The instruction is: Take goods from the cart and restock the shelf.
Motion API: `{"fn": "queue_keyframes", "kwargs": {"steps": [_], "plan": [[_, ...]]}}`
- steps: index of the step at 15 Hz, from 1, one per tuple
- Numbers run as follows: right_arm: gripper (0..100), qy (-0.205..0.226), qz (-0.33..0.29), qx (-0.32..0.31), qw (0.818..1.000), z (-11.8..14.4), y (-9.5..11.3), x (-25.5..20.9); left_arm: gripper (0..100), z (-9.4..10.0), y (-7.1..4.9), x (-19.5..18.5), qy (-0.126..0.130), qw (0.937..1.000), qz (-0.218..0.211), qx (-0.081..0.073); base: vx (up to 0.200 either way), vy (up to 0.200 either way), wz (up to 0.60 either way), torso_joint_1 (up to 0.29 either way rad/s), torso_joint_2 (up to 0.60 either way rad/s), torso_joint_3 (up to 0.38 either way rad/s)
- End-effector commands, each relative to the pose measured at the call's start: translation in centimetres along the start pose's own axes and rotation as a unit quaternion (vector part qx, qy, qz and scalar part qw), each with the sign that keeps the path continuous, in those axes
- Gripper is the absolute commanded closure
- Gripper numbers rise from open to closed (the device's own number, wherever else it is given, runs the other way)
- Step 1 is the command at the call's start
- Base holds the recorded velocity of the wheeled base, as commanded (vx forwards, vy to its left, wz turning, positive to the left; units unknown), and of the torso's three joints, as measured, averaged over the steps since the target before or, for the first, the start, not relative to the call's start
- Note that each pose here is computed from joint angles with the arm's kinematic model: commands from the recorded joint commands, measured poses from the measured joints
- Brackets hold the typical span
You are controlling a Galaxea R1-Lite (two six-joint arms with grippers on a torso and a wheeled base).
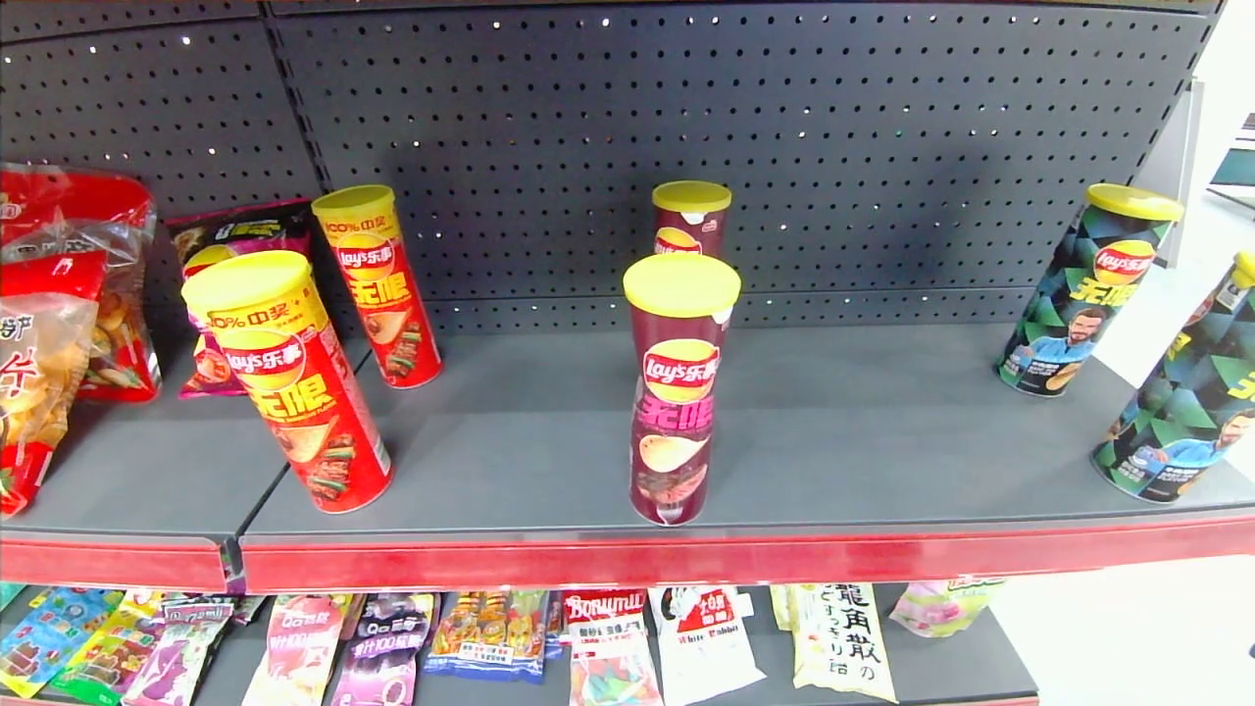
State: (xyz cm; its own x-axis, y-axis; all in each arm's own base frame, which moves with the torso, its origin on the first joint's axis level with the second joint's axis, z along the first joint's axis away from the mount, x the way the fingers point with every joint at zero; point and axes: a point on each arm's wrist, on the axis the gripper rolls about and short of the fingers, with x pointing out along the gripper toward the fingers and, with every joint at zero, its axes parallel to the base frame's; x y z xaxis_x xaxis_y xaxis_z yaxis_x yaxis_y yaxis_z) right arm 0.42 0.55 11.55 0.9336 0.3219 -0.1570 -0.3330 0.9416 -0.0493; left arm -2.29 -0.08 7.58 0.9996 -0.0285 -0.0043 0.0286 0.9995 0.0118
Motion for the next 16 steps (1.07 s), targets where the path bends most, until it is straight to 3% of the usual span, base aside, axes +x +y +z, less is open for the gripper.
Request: {"fn": "queue_keyframes", "kwargs": {"steps": [1, 5, 6, 16], "plan": [[0, -0.095, -0.072, -0.003, 0.993, -3.73, 1.01, -2.15, 0, -0.01, 0.00, 0.00, 0.000, 1.0000, 0.000, -0.001, 0.000, 0.000, 0.00, 0.000, 0.00, 0.000], [0, -0.094, -0.117, 0.027, 0.988, -3.73, 0.80, -2.21, 0, -0.01, 0.00, 0.00, 0.000, 1.0000, 0.000, -0.001, 0.000, 0.000, 0.00, 0.000, 0.00, 0.000], [0, -0.072, -0.169, 0.038, 0.982, -4.39, 0.57, -2.07, 0, -0.01, 0.00, 0.00, 0.000, 1.0000, 0.000, -0.001, 0.000, 0.000, 0.00, 0.000, 0.00, 0.000], [0, -0.072, -0.170, 0.037, 0.982, -4.39, 0.56, -2.07, 0, -0.01, 0.00, 0.00, 0.000, 1.0000, 0.000, -0.001, 0.000, 0.000, 0.00, 0.000, 0.00, 0.000]]}}
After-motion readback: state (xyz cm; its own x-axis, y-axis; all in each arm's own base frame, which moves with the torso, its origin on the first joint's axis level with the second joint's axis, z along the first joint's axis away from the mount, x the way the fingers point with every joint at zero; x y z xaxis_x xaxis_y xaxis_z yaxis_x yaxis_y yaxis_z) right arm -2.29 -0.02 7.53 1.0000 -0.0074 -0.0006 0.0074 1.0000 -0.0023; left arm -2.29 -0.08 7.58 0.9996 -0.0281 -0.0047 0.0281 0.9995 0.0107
